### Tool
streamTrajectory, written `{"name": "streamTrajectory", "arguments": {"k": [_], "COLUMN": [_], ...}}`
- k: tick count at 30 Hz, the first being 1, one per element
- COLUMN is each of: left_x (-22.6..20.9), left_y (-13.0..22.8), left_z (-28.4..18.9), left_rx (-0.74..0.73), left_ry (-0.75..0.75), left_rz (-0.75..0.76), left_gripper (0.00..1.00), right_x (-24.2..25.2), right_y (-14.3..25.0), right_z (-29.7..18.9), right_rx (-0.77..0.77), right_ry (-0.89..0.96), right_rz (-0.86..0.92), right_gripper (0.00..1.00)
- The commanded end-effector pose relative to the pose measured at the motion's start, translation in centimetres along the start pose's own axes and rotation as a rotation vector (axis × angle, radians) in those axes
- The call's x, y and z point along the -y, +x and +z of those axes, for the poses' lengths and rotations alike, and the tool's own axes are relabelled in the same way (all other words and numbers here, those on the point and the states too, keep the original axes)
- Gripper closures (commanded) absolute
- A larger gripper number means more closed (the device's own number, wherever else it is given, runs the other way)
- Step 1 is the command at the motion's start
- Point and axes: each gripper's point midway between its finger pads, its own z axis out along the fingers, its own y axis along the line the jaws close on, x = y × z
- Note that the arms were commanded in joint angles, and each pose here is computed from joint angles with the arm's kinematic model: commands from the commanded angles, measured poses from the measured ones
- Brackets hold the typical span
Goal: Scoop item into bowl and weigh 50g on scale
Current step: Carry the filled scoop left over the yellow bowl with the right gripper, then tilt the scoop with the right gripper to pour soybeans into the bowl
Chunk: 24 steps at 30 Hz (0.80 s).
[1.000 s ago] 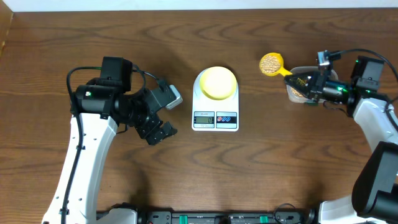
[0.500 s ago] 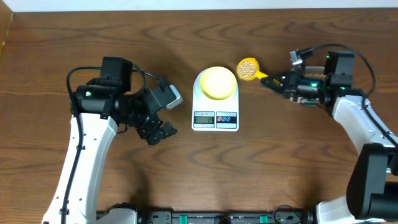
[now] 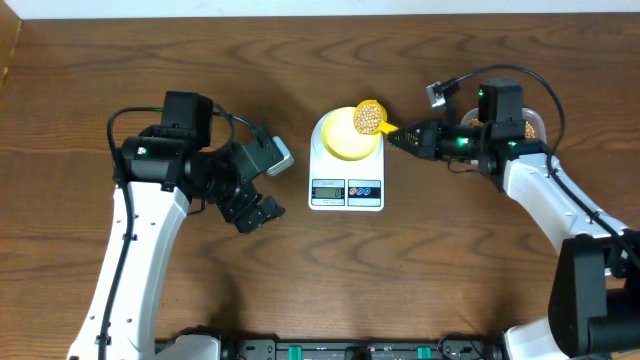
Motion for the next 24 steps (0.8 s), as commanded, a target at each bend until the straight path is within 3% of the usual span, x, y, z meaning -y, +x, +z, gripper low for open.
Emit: {"name": "streamTrajectory", "arguments": {"k": [1, 24], "left_x": [0.1, 0.1], "left_y": [0.2, 0.2], "left_z": [0.1, 0.1], "left_rx": [-0.009, -0.009], "left_ry": [0.001, 0.001], "left_rz": [0.008, 0.008], "left_gripper": [0.10, 0.10], "right_x": [0.1, 0.6], "right_y": [-0.2, 1.1], "right_z": [0.7, 2.5], "right_rx": [0.009, -0.046], "right_ry": [0.043, 0.135], "right_rz": [-0.139, -0.560], "right_gripper": [0.99, 0.99]}}
